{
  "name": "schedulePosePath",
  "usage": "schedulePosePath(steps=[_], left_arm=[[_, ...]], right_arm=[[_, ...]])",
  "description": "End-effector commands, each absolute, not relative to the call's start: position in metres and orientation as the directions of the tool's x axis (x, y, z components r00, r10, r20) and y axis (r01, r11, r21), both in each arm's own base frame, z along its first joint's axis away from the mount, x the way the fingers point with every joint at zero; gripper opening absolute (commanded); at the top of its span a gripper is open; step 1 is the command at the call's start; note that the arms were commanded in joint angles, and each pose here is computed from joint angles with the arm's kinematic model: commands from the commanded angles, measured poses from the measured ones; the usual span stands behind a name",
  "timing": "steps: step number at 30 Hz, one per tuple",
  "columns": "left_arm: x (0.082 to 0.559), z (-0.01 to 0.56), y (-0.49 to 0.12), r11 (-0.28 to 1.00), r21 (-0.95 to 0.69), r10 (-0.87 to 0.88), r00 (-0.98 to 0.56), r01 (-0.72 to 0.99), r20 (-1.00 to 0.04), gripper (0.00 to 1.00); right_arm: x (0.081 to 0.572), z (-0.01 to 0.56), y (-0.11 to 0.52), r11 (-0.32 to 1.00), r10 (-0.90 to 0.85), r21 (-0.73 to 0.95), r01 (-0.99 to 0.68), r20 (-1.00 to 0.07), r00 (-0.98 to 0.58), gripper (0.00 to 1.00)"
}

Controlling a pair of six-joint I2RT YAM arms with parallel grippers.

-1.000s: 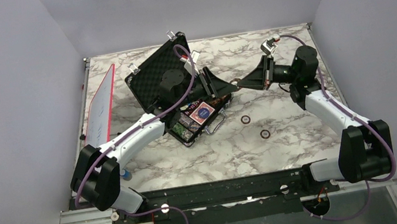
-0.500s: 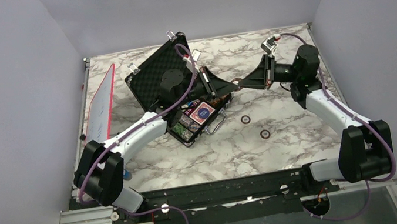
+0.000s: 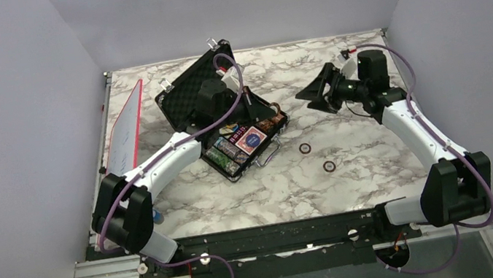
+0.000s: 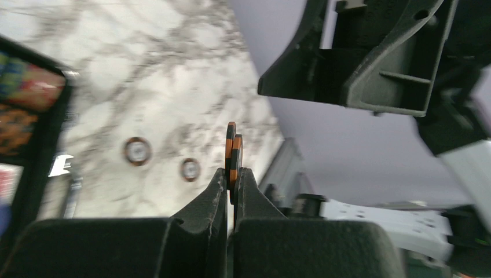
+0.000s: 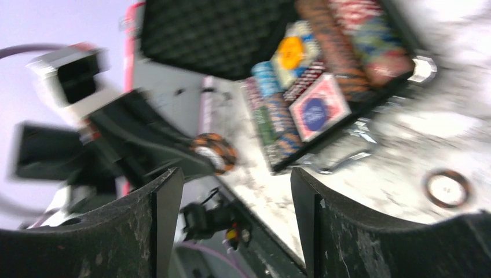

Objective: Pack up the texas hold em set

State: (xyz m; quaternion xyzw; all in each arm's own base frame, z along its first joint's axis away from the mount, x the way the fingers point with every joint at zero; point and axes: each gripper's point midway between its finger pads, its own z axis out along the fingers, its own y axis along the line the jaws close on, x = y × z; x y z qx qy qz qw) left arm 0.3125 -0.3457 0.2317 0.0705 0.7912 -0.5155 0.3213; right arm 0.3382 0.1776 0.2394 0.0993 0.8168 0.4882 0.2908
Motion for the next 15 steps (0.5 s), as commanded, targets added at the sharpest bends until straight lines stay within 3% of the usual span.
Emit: schedulePosePath(steps=[1,9,15], left_arm=[[0.340,0.185,-0.317,0.717,-0.468,0.035,-0.698,0.516,-0.716,0.00],[0.348,0.136,-0.336,0.674,-0.273,0.365,-0.631,0.686,-0.685,0.00],[0.361,0.115,-0.344,0.683,-0.195,0.439,-0.610,0.704,-0.660,0.00]], right_arm=[[0.333,0.178,0.128,0.736,0.497,0.663,0.140,-0.387,-0.777,0.70],[0.314,0.145,0.118,0.767,0.491,0.605,0.216,-0.335,-0.804,0.68],[0.306,0.131,0.117,0.778,0.479,0.582,0.236,-0.306,-0.822,0.68]])
